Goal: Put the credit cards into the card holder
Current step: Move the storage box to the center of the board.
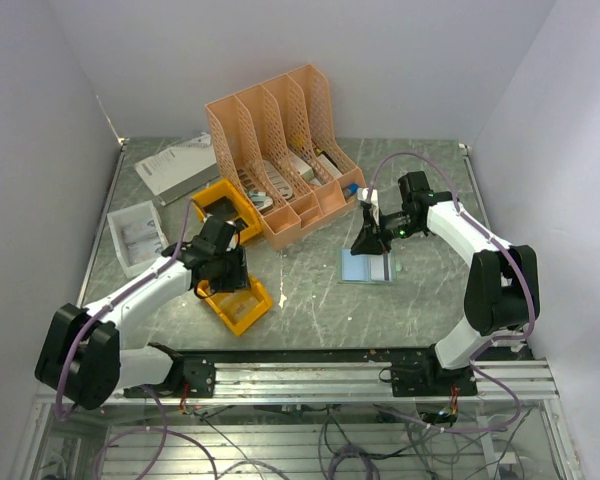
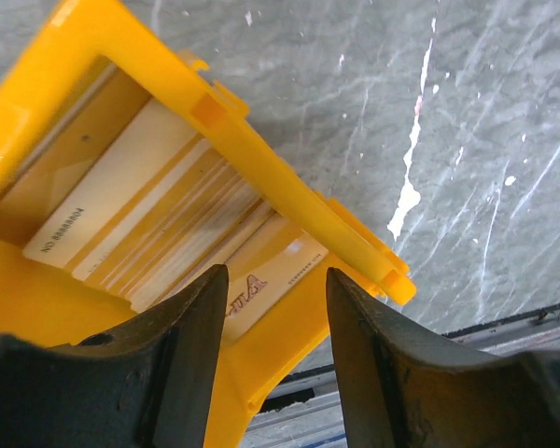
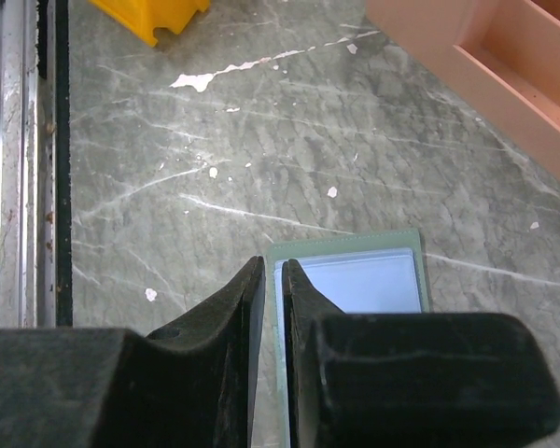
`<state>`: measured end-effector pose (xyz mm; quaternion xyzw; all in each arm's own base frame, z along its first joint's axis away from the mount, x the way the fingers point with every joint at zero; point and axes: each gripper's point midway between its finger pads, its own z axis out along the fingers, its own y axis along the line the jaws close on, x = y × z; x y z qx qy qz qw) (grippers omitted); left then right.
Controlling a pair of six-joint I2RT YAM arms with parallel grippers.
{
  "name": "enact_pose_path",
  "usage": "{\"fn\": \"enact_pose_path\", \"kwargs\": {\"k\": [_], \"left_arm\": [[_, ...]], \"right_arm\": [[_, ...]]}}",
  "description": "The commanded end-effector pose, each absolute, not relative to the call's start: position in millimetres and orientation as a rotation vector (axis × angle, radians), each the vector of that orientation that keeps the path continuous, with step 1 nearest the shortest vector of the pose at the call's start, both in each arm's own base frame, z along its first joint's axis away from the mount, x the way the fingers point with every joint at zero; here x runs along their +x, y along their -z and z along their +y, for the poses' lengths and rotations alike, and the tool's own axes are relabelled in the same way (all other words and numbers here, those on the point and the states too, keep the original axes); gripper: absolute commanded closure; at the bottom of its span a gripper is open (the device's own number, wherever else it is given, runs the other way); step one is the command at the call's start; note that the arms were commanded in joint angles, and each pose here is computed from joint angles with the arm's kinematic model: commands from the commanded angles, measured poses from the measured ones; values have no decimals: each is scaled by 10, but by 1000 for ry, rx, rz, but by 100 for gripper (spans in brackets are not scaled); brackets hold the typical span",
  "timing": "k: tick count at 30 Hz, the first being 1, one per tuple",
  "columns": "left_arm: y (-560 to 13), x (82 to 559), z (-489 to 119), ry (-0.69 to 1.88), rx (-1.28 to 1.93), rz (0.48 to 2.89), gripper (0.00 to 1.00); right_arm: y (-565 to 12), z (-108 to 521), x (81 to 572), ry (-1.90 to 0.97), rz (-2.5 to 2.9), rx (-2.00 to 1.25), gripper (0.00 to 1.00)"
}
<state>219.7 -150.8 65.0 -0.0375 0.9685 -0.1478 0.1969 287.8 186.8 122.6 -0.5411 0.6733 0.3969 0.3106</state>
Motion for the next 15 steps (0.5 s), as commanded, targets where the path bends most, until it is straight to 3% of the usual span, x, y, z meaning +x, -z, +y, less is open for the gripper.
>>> {"fn": "enact_pose_path", "kwargs": {"k": [1,4,7,15], "left_arm": [[-628,2160,-1686,567,-51,2706,44],[-576,2157,-1635,518,-59,2734,47],[-547,2158,-1632,501,-44,2757,44],[-629,2199,-1951,714,18,2716,42]], "right_arm": [[-1325,1915,2875,-1066,1732,-1439,86],[-1320,1916,2874,-1071,1733,-1442,85],[-1320,1913,2880,-1066,1735,-1441,85],[-1289,1900,2885,-1064,1750,-1443,85]]}}
